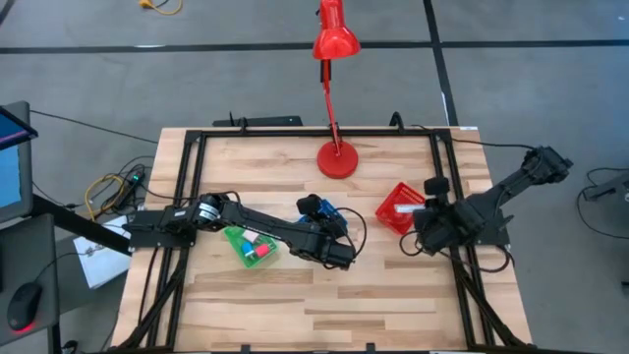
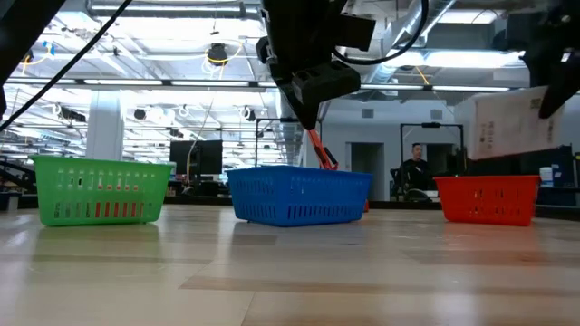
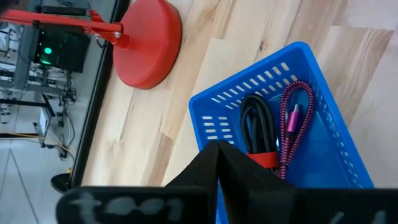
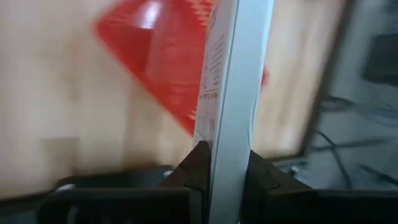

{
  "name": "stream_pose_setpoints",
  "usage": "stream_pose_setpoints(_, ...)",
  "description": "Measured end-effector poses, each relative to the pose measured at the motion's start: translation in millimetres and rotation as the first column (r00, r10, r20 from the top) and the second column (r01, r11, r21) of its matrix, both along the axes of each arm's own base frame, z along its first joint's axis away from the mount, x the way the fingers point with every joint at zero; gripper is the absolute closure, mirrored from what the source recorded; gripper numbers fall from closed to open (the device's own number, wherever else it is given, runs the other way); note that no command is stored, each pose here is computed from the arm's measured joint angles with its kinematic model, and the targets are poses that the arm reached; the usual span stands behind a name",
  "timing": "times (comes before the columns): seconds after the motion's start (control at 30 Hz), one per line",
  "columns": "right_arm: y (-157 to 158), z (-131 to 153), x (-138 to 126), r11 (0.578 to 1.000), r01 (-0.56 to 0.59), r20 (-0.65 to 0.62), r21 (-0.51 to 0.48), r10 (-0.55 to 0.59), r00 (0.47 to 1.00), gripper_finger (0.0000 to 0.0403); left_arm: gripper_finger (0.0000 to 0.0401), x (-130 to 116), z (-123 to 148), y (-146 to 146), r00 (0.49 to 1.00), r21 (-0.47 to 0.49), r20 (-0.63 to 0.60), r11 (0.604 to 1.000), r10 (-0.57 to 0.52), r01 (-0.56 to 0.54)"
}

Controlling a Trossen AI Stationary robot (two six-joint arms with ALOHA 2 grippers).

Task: Pick and place items into bin
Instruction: Put the card reader box into the red basket

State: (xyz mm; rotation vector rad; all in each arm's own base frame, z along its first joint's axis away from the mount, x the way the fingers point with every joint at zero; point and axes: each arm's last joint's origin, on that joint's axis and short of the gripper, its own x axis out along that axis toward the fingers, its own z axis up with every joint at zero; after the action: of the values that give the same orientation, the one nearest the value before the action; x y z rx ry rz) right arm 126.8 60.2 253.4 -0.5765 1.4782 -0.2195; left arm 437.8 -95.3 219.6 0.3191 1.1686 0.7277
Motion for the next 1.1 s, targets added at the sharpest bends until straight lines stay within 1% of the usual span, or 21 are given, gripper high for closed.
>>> stream_pose_setpoints(0.1,2.3,5.5,4.8,0.996,-0.041,-0.017,0.083,0.042,0.999,0.0370,0.0401,0.0,0.0,0.0,1.000,-0.001,0.000,1.000,0.000,0.000)
stream_pose_setpoints(0.17,4.4,7.7,8.3,0.990,-0.105,-0.031,0.096,0.108,0.994,0.0369,0.0401,-0.1,0.1,-0.2,1.000,-0.002,0.000,1.000,0.000,0.000)
stream_pose_setpoints(0.2,5.6,7.7,10.9,0.985,-0.150,-0.039,0.084,0.154,0.987,0.0368,0.0401,-0.1,0.1,-0.4,1.000,-0.001,0.000,1.000,-0.001,0.001)
stream_pose_setpoints(0.27,5.6,6.3,14.6,0.973,-0.228,-0.069,0.032,0.230,0.971,0.0363,0.0401,-0.2,0.1,-0.9,1.000,-0.002,0.000,1.000,-0.002,0.002)
stream_pose_setpoints(0.33,2.5,3.5,19.1,0.961,-0.275,-0.135,-0.002,0.272,0.953,0.0361,0.0401,-0.3,0.1,-1.4,1.000,-0.004,-0.001,1.000,-0.004,0.004)
stream_pose_setpoints(0.4,-1.0,-0.5,25.3,0.954,-0.301,-0.195,0.003,0.296,0.935,0.0361,0.0401,-0.7,0.1,-3.1,1.000,-0.004,-0.001,1.000,-0.008,0.008)
stream_pose_setpoints(0.53,-9.7,-9.5,37.6,0.947,-0.314,-0.299,0.061,0.317,0.900,0.0363,0.0401,-2.0,0.1,-8.9,1.000,-0.004,-0.001,1.000,-0.021,0.021)
stream_pose_setpoints(0.63,-17.8,-16.3,47.7,0.948,-0.311,-0.346,0.063,0.313,0.884,0.0361,0.0401,-3.0,0.1,-12.8,1.000,-0.004,-0.002,1.000,-0.031,0.031)
stream_pose_setpoints(0.83,-31.1,-31.8,74.9,0.934,-0.347,-0.327,0.079,0.354,0.877,0.0358,0.0401,-4.7,0.2,-19.2,0.999,-0.003,-0.001,0.999,-0.045,0.045)
stream_pose_setpoints(0.93,-38.2,-39.9,80.7,0.938,-0.333,-0.378,0.094,0.343,0.860,0.0359,0.0401,-4.8,0.3,-19.5,0.999,-0.004,0.000,0.999,-0.044,0.044)
stream_pose_setpoints(1.1,-47.9,-51.4,87.5,0.954,-0.281,-0.437,0.101,0.296,0.849,0.0352,0.0401,-4.7,0.3,-19.3,0.999,-0.004,0.000,0.999,-0.045,0.045)
